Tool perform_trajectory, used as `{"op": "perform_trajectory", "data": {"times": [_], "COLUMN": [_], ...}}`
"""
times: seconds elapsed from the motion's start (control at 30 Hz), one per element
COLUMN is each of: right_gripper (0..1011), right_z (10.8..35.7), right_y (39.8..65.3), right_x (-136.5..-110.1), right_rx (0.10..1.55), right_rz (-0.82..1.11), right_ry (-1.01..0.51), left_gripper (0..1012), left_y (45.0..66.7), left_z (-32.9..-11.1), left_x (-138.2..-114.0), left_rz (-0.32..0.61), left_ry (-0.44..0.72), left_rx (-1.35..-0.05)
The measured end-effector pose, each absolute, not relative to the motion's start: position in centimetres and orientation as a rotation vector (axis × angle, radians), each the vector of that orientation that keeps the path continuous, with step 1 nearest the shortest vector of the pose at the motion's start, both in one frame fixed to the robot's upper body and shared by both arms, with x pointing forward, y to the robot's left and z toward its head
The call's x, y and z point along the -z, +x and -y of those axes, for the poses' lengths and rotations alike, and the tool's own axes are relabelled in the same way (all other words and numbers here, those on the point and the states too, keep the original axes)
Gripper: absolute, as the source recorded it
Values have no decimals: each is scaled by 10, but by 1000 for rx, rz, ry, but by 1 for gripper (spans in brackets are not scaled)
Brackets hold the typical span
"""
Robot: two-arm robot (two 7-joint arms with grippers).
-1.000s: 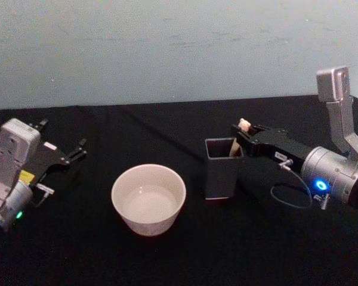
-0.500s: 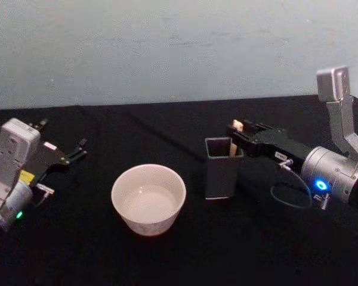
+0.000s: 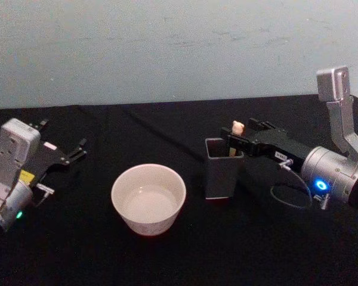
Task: Pick up the stirring spoon with one hand, stir inside the cup, then place it back in its original position.
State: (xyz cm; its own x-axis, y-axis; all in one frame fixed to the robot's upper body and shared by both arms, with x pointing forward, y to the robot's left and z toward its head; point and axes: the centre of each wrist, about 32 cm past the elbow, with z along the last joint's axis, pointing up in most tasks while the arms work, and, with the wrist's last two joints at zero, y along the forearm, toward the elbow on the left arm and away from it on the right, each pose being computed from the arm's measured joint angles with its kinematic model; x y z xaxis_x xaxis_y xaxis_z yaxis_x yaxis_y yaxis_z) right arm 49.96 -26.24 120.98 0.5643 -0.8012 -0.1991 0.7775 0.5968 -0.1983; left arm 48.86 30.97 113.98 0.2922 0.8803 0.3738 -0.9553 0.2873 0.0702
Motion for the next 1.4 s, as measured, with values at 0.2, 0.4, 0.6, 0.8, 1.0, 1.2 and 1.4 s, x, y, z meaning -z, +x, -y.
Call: {"op": "perform_trajectory", "data": {"times": [0.2, 0.4, 0.6, 0.8, 1.0, 1.2, 1.4], "right_gripper": [1000, 1000, 1000, 1000, 1000, 1000, 1000], "right_z": [262, 258, 253, 246, 247, 247, 248], "right_y": [499, 498, 500, 507, 511, 505, 499], "right_x": [-1210, -1214, -1219, -1208, -1180, -1158, -1144], "right_rx": [937, 999, 1129, 1318, 1380, 1385, 1365], "right_rz": [-276, -223, -128, 29, 62, 36, -11], "right_ry": [-87, -18, 84, 54, -91, -194, -273], "left_gripper": [1001, 1001, 1001, 1001, 1001, 1001, 1001], "left_y": [489, 489, 489, 489, 489, 489, 489], "left_z": [-310, -310, -310, -310, -310, -310, -310], "left_x": [-1140, -1140, -1140, -1140, -1140, -1140, -1140], "left_rz": [285, 285, 285, 285, 285, 285, 285], "left_ry": [304, 304, 305, 304, 305, 304, 304], "left_rx": [-1248, -1248, -1248, -1248, -1248, -1248, -1248]}}
